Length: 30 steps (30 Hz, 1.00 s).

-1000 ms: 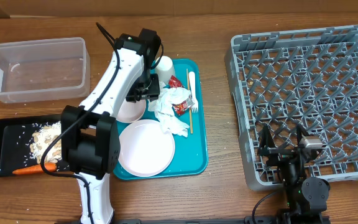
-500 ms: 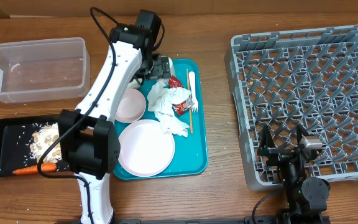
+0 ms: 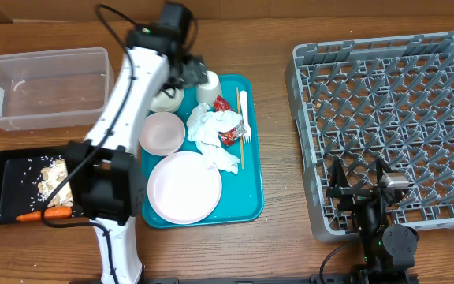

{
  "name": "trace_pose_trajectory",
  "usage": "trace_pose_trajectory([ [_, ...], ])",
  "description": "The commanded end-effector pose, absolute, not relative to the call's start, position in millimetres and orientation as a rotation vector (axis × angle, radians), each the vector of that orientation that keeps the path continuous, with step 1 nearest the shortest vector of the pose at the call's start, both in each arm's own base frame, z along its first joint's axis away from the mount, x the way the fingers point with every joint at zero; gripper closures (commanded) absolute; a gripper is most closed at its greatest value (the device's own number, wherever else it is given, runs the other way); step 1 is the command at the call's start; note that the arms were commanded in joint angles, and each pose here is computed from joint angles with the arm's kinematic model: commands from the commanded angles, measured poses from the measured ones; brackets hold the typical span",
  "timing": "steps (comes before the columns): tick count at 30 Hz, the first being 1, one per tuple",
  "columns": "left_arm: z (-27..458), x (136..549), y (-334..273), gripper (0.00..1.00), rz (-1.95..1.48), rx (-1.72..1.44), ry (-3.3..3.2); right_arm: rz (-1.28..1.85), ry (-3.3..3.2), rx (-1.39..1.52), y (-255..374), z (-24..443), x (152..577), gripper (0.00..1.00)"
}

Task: Sort waste into correct bins and load items into the dishwasher rack

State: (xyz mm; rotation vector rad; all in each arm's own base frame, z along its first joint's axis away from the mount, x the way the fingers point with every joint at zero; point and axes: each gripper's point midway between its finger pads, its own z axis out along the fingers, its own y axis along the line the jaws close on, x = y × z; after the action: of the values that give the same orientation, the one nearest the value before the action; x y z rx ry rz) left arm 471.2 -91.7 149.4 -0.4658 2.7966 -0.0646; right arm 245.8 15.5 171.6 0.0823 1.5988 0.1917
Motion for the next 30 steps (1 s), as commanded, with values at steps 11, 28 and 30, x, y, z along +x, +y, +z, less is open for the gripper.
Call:
trace_pose_trajectory([
  [11, 206.6, 465.7, 100.5, 0.0, 0.045, -1.023, 2.537, 0.179, 1.596, 0.082, 14.2, 169.6, 246.1, 0.0],
  [28, 206.6, 463.5, 110.5, 0.0, 0.051, -1.051, 2.526, 1.0, 1.176, 0.143, 69.4, 283.0, 206.9, 0.0],
  [30, 206.6, 463.5, 110.5, 0.0, 0.051, -1.05, 2.526, 0.997, 1.117, 0.106, 69.7, 296.2, 199.3, 0.0],
])
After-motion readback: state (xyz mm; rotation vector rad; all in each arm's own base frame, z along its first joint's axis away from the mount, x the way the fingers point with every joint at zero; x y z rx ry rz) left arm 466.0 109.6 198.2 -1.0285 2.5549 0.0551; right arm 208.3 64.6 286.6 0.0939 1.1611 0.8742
